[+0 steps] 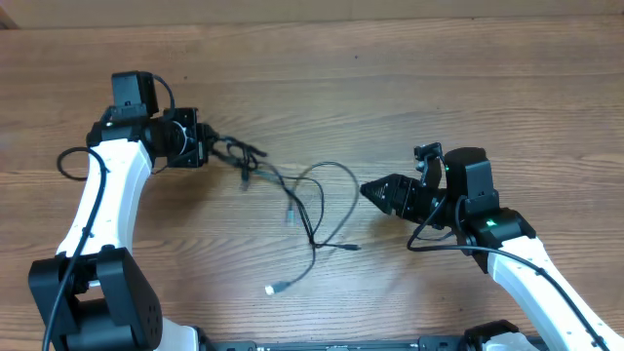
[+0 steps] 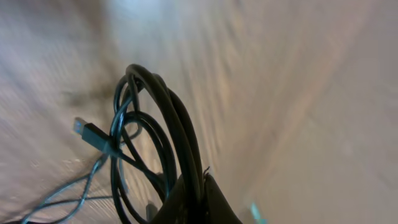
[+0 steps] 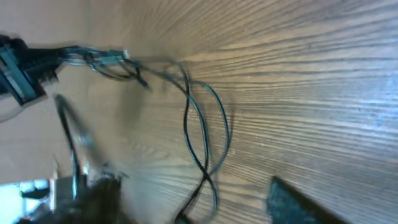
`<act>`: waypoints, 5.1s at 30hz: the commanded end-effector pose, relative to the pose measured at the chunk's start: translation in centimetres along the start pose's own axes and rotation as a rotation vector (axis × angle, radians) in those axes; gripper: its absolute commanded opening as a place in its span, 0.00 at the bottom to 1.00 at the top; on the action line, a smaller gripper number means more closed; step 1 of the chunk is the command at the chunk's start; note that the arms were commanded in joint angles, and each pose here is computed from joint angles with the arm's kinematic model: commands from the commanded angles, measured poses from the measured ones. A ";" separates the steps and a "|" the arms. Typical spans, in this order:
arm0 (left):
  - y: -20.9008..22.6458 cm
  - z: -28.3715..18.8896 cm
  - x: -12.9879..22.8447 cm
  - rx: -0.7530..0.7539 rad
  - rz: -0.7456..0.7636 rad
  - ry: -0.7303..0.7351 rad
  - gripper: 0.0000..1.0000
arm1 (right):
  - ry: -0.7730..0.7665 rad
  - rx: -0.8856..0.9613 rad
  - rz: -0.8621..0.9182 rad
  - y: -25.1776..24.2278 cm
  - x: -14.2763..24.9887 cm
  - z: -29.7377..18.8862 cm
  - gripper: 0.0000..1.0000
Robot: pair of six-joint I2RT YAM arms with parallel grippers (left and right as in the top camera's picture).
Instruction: Untangle cables
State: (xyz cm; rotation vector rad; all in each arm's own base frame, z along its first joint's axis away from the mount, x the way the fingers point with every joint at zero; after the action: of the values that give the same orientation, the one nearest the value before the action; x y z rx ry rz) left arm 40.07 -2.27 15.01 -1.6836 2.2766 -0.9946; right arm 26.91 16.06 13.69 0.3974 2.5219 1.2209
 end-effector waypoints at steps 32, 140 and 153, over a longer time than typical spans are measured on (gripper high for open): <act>0.9 2.3 12.3 -0.147 -0.118 0.308 0.04 | 0.154 -0.194 -0.523 4.4 4.9 1.0 0.98; 2.6 4.5 18.4 -0.096 0.938 0.339 0.08 | 0.158 -0.051 0.006 3.7 5.9 7.7 0.52; 2.7 3.8 21.4 -0.045 0.860 0.497 0.04 | -0.032 0.054 0.056 2.0 3.1 7.9 0.38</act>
State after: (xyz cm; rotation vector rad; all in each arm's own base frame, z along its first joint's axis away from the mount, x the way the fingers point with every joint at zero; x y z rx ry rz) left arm 32.51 -21.35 15.04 -0.3419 2.8743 -1.0501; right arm 26.26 24.82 10.59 0.4328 2.5828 1.2572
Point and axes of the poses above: each gripper's point midway between its finger pads, its own z axis out along the fingers, its own y axis along the line the jaws close on, x = y × z, the point moved 2 cm from there along -z, back along the fingers, and after that the axes turned 10 degrees about z, right-handed, at the moved point
